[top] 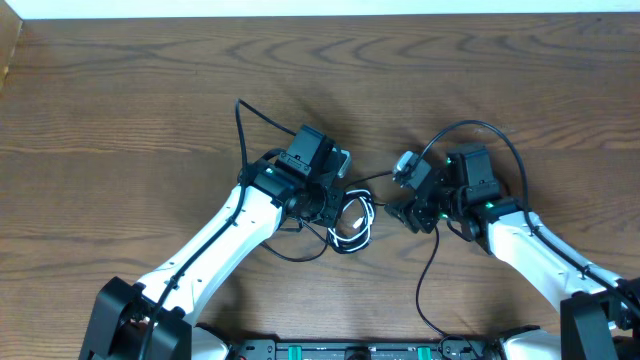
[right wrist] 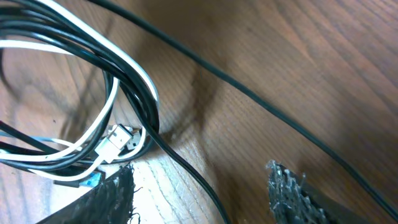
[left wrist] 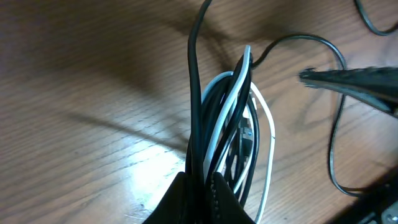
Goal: Untangle cables
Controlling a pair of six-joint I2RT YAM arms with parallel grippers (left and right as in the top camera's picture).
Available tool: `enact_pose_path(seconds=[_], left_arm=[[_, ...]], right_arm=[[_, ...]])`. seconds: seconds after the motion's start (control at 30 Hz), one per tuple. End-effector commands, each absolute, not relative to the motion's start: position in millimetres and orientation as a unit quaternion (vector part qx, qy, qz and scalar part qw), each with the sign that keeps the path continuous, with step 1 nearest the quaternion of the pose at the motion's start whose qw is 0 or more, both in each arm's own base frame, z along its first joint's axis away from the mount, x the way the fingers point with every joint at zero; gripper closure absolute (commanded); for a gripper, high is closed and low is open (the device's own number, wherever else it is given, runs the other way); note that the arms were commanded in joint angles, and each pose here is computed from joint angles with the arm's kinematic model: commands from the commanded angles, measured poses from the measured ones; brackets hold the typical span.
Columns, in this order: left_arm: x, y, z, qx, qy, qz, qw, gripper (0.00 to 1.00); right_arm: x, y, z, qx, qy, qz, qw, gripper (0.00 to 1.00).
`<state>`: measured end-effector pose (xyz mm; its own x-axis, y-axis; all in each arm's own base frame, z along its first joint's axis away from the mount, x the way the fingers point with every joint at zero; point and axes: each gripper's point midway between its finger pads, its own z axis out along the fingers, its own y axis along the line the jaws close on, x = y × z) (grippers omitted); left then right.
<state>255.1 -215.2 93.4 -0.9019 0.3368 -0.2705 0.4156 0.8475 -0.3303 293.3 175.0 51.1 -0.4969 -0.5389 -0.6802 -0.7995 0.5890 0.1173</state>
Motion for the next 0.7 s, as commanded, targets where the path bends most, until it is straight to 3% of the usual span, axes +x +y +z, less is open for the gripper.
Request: enact_pose_path(seconds=[0.0,0.3,0.57,0.67], left_arm=[[248.4,-221.2,93.8,0.208,0.949,-0.219,0.089,0.92],[248.6,-221.3,93.9,0.208,0.949,-0.219,0.089,0.92],[243.6,-232.5,99.7,0.212,0.940,-0.255,0.081,0.92],[245.2,-234.0,100.7,0.213,0.938,-0.258,0.085,0.92]], right_arm=[[286.3,180.3,38.3,-0.437,0.827,0.202,0.290,0.36],[284.6,190.9,22.7,-0.465,0.815,0.199,0.283,0.62],[284.5,190.9,4.7,-0.463,0.821,0.202,0.267,0.61],[287.3,191.9,2.9,-0.464,0.819,0.201,0.271,0.69]])
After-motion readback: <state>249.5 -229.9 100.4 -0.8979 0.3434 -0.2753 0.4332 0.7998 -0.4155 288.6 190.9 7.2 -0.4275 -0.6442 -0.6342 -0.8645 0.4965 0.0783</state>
